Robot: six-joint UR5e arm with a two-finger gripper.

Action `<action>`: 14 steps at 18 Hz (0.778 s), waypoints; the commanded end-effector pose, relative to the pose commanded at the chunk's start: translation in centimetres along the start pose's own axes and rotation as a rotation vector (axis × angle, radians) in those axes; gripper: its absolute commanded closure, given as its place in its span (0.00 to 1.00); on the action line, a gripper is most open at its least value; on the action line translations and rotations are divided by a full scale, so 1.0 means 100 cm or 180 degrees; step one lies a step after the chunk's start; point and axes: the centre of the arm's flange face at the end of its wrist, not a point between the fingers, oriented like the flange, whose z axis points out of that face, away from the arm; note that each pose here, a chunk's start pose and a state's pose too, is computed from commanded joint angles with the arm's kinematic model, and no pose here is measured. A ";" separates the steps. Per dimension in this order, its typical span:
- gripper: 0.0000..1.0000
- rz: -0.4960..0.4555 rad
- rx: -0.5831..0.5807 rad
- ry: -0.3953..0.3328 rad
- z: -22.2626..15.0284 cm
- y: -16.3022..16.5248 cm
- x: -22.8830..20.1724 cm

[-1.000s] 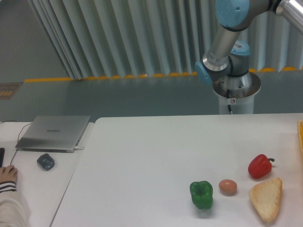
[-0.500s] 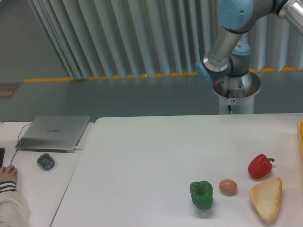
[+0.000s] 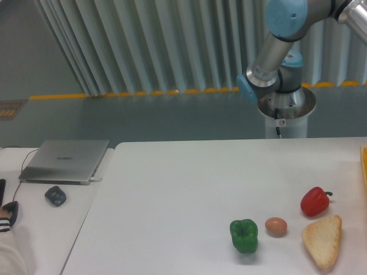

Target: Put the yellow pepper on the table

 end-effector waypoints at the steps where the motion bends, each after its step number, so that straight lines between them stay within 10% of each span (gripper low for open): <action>1: 0.36 0.0001 0.0003 -0.0004 -0.002 0.000 0.000; 8: 0.62 0.0022 0.0026 -0.0056 -0.016 -0.006 0.000; 14: 0.62 0.0138 0.0067 0.0087 -0.056 -0.007 -0.004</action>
